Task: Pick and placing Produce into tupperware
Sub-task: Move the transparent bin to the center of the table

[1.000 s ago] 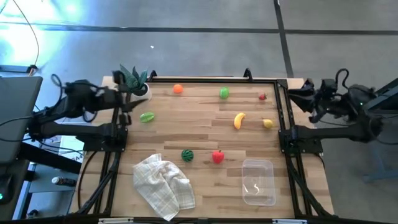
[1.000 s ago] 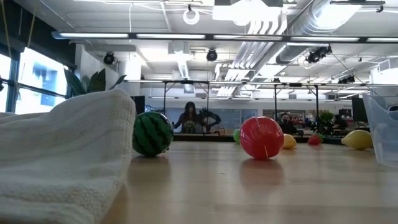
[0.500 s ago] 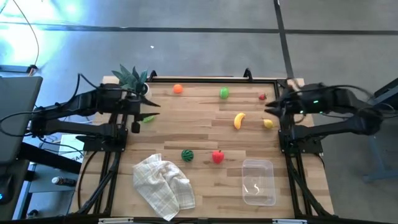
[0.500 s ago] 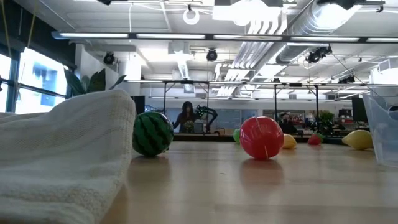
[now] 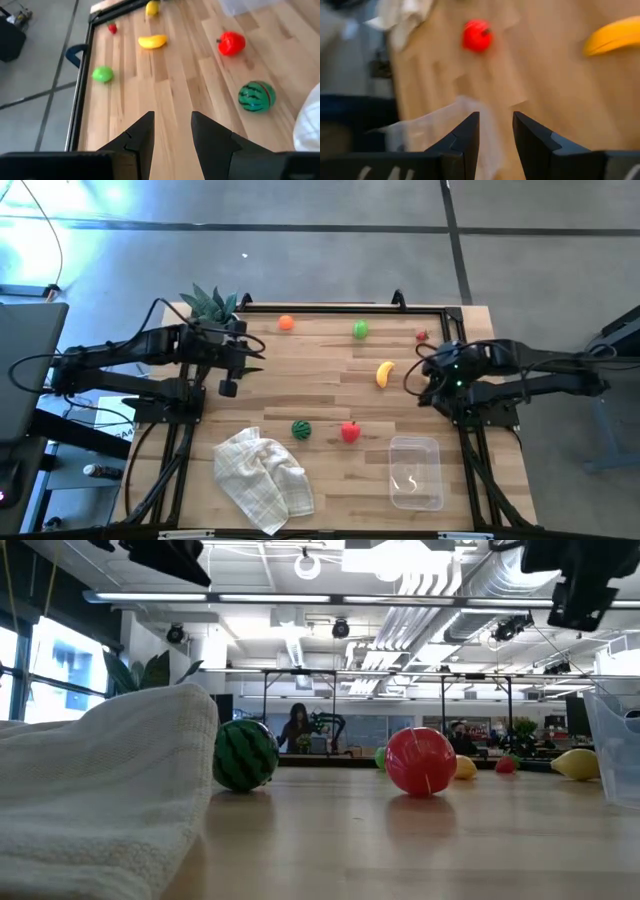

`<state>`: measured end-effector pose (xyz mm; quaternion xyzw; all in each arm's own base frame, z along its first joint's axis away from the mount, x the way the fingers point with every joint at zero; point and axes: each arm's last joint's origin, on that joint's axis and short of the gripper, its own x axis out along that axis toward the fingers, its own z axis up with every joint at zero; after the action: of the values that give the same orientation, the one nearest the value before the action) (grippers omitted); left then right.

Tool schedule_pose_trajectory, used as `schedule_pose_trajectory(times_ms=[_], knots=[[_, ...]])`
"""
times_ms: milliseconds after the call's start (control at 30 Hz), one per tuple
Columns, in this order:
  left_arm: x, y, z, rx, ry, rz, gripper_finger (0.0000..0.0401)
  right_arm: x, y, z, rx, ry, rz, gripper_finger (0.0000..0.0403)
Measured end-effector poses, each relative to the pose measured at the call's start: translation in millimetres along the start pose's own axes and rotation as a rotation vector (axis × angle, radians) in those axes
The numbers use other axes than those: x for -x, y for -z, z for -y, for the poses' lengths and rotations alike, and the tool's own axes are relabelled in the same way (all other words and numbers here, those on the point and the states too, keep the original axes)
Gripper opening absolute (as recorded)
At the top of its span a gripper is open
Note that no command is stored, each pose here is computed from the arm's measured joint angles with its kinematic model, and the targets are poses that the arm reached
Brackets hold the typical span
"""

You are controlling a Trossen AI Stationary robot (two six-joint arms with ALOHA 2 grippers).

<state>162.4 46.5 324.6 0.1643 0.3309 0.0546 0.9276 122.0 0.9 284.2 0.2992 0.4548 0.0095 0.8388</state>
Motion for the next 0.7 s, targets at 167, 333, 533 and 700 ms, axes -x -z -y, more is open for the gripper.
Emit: schedule_pose_trajectory(times_ms=[167,333,533,700], knots=[[-8.8,0.1,-0.3,0.004,0.01,-0.035,0.0117,-17.9,7.9,4.8,-0.027,-0.17,-0.111,0.0107],[-14.7,0.0,-0.4,0.004,0.018,-0.054,0.0117,-32.0,15.7,3.3,-0.051,-0.234,-0.175,0.0107],[-16.1,0.0,-0.4,0.005,0.02,-0.058,0.0117,-45.5,15.9,-27.5,0.086,-0.316,-0.152,0.0107],[-16.1,0.0,-0.4,0.005,0.02,-0.058,0.0117,-64.1,29.6,-41.5,0.259,-0.137,-0.224,0.0107]])
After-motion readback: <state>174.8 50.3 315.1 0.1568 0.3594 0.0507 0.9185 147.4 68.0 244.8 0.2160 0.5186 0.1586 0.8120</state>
